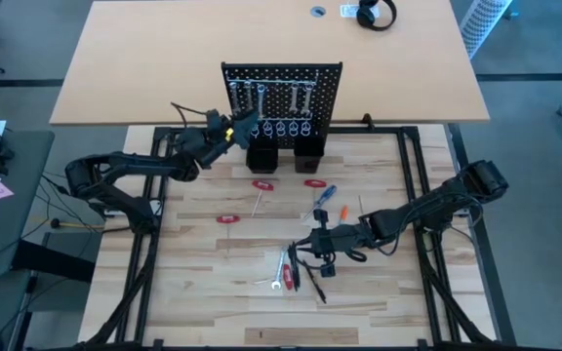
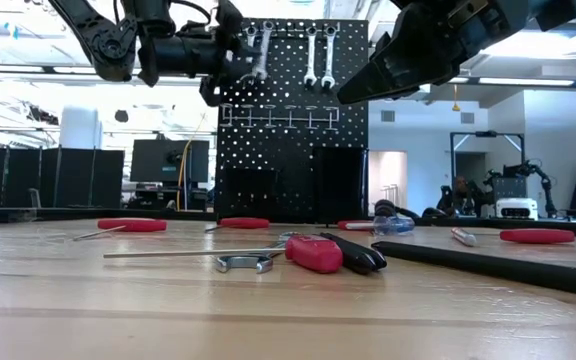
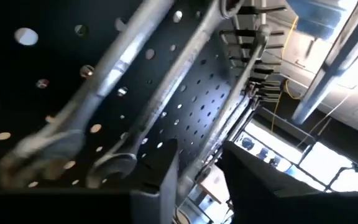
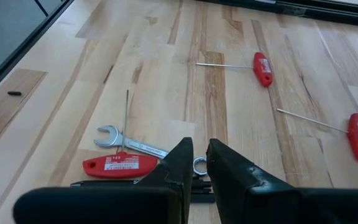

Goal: Hang tools onto peg board
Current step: Hang the wrench on the peg board

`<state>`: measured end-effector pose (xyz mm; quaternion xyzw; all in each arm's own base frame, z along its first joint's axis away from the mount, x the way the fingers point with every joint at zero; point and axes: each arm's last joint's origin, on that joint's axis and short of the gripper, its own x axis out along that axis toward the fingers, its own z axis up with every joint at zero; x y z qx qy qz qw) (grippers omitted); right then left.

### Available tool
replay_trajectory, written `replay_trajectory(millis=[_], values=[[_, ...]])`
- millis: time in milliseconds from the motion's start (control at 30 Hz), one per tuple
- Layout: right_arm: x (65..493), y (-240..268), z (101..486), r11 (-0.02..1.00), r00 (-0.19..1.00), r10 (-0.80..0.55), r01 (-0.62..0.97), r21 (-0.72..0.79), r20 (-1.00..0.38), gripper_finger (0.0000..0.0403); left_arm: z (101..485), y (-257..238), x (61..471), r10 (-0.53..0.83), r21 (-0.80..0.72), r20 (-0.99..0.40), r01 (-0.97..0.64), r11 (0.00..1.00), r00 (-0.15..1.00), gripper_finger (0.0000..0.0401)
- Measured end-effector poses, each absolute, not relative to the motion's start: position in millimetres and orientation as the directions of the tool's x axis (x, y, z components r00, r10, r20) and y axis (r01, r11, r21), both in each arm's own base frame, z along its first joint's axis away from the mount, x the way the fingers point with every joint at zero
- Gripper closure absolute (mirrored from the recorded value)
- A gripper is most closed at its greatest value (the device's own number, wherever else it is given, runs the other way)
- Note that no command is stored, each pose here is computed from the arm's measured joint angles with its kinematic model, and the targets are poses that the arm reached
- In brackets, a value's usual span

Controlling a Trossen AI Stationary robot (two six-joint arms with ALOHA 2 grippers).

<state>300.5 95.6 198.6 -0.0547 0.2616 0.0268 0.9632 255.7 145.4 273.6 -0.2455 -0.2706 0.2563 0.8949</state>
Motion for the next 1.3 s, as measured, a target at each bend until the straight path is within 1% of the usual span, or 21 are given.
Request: replay_trajectory(millis=[100, 200, 467, 600, 733, 867, 967, 1067, 1167, 1300], values=[[301, 96, 199, 0.993, 0.862, 0.023, -0.08, -0.092, -0.507, 0.0342, 273, 147, 255, 0.572, -0.573, 0.357, -0.31, 0.758, 0.739, 0.0253], [300, 96, 199, 0.993, 0.862, 0.023, -0.08, -0.092, -0.507, 0.0342, 275, 145, 255, 0.539, -0.54, 0.364, -0.299, 0.787, 0.76, 0.0236], [300, 95, 198, 0.992, 0.858, 0.022, -0.081, -0.094, -0.513, 0.0342, 289, 125, 253, 0.479, -0.412, 0.361, -0.324, 0.852, 0.8, 0.0237], [300, 95, 198, 0.992, 0.858, 0.022, -0.081, -0.094, -0.513, 0.0342, 295, 108, 251, 0.461, -0.339, 0.313, -0.356, 0.871, 0.83, 0.0243], [300, 96, 198, 0.992, 0.858, 0.023, -0.082, -0.094, -0.513, 0.0342, 301, 84, 245, 0.469, -0.252, 0.214, -0.415, 0.874, 0.857, 0.0247], [298, 94, 194, 0.991, 0.872, 0.025, -0.087, -0.104, -0.489, 0.0342, 305, 55, 236, 0.513, -0.103, 0.109, -0.504, 0.858, 0.851, 0.0255], [295, 85, 184, 0.992, 0.89, 0.042, -0.092, -0.089, -0.454, 0.0342, 303, 31, 229, 0.524, 0.008, 0.031, -0.525, 0.851, 0.851, 0.0262], [295, 74, 173, 0.991, 0.897, 0.09, -0.122, -0.047, -0.433, 0.0339, 295, 8, 225, 0.488, 0.084, -0.078, -0.483, 0.872, 0.869, 0.0268], [305, 61, 159, 0.985, 0.876, 0.156, -0.173, 0.004, -0.457, 0.0327, 280, -14, 224, 0.416, 0.104, -0.2, -0.404, 0.909, 0.887, 0.0272], [329, 49, 134, 0.962, 0.833, 0.257, -0.267, 0.051, -0.489, 0.0283, 255, -41, 230, 0.342, 0.089, -0.347, -0.333, 0.939, 0.873, 0.0277]])
